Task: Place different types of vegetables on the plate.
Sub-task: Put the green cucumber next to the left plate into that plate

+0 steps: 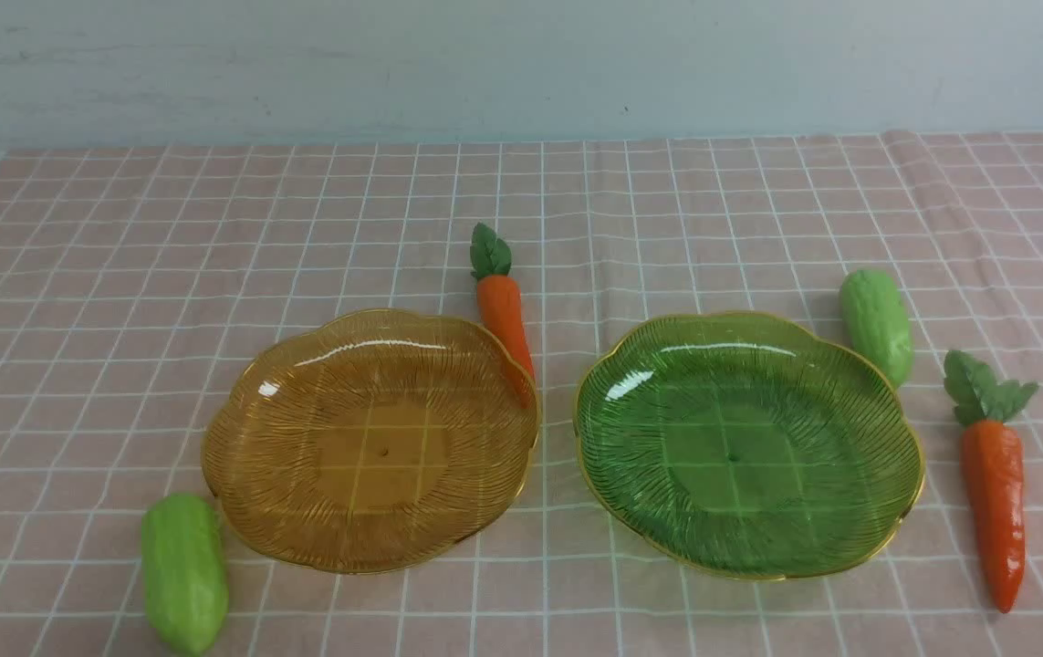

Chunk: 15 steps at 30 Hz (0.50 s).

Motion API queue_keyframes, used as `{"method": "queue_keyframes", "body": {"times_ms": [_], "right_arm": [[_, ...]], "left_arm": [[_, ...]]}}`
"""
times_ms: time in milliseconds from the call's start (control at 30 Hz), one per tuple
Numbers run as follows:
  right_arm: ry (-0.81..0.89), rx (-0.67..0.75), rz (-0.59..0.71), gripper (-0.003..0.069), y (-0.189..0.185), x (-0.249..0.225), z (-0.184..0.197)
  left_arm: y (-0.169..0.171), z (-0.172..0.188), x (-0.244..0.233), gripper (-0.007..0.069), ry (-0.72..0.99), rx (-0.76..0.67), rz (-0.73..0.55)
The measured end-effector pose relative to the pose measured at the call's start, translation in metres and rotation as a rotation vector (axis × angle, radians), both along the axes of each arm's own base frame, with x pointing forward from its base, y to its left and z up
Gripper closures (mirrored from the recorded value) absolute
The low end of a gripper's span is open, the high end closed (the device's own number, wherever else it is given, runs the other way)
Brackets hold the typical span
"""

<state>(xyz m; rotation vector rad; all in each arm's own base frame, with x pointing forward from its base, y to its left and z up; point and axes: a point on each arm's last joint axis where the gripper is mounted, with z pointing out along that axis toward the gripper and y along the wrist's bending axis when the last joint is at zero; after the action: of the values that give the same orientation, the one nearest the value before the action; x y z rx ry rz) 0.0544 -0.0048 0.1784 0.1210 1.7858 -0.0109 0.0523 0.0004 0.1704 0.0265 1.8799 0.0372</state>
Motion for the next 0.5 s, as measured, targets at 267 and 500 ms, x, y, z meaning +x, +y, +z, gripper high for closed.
{"method": "queue_keyframes", "body": {"times_ms": [267,500], "right_arm": [[0.0,0.0,0.0,0.0675,0.0,0.0,0.0],[0.0,0.0,0.0,0.0675,0.0,0.0,0.0]], "left_arm": [[0.0,0.0,0.0,0.0628,0.0,0.0,0.0],[-0.001,0.001,0.0004,0.0628,-0.015,-0.053,0.005]]}}
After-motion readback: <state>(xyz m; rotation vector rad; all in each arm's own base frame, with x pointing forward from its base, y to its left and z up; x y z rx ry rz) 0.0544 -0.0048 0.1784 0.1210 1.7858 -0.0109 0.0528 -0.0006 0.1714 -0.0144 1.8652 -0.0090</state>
